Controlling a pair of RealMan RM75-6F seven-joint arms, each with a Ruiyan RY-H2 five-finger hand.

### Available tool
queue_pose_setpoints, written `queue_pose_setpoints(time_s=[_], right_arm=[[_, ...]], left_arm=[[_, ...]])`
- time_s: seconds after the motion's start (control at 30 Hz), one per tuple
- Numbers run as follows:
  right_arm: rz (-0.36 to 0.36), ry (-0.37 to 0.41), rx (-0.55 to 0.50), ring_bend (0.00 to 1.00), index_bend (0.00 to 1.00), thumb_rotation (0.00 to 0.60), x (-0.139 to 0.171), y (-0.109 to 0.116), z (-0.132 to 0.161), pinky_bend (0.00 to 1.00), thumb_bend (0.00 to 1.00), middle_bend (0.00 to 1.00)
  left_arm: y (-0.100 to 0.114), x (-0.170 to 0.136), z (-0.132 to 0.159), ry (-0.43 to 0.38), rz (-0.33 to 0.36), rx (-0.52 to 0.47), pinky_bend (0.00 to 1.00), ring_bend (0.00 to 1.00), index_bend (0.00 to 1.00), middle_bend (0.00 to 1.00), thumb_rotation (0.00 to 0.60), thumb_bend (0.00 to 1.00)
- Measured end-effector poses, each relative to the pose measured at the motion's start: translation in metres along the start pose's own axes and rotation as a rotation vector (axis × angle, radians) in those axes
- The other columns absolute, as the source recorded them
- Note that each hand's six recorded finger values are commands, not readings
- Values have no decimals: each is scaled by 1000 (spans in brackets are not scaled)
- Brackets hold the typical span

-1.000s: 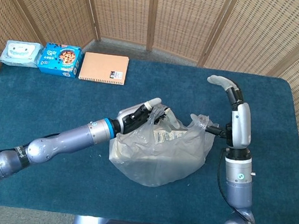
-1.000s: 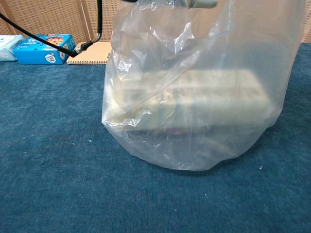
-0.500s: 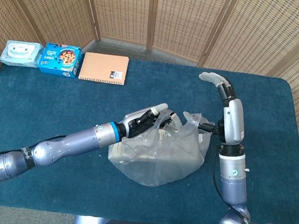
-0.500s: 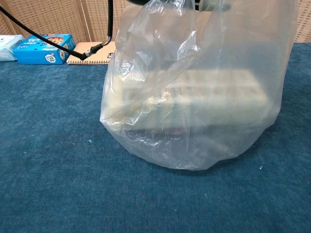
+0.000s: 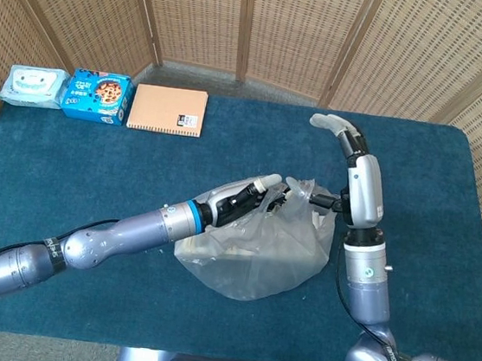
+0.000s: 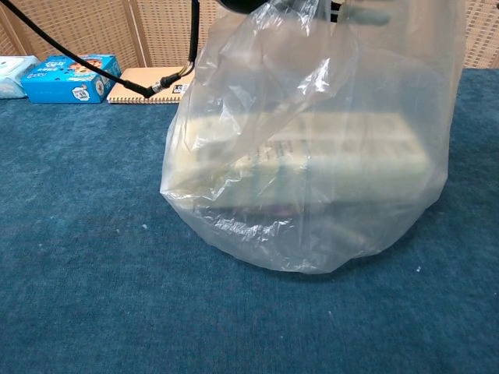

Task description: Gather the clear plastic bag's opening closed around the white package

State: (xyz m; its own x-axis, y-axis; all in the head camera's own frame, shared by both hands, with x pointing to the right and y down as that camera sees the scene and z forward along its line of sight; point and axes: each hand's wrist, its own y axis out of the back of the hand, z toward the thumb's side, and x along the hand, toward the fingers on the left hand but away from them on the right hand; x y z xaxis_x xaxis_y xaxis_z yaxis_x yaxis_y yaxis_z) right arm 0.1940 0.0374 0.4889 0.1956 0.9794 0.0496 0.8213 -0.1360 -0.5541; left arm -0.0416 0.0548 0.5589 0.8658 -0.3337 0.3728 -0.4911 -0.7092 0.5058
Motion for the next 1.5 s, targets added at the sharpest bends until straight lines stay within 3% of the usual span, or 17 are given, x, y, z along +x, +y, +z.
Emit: queue_pose_setpoints(time_s=[0.53, 0.93, 1.5], right_arm=[[34, -45, 20, 183, 225, 600, -10, -9, -6, 112, 114, 264], [68, -99, 82, 181, 225, 600, -13, -10, -26, 108, 114, 263], [75, -111, 95, 174, 225, 600, -5, 10, -36, 106, 114, 260]], left_arm=[[-10, 2, 1, 11, -52, -7, 242, 231, 396, 373, 0, 270], [0, -5, 4, 1, -37, -125, 361, 407, 503, 469, 0, 270], [14, -8, 4, -8, 11, -205, 393, 419, 504, 475, 0, 270]])
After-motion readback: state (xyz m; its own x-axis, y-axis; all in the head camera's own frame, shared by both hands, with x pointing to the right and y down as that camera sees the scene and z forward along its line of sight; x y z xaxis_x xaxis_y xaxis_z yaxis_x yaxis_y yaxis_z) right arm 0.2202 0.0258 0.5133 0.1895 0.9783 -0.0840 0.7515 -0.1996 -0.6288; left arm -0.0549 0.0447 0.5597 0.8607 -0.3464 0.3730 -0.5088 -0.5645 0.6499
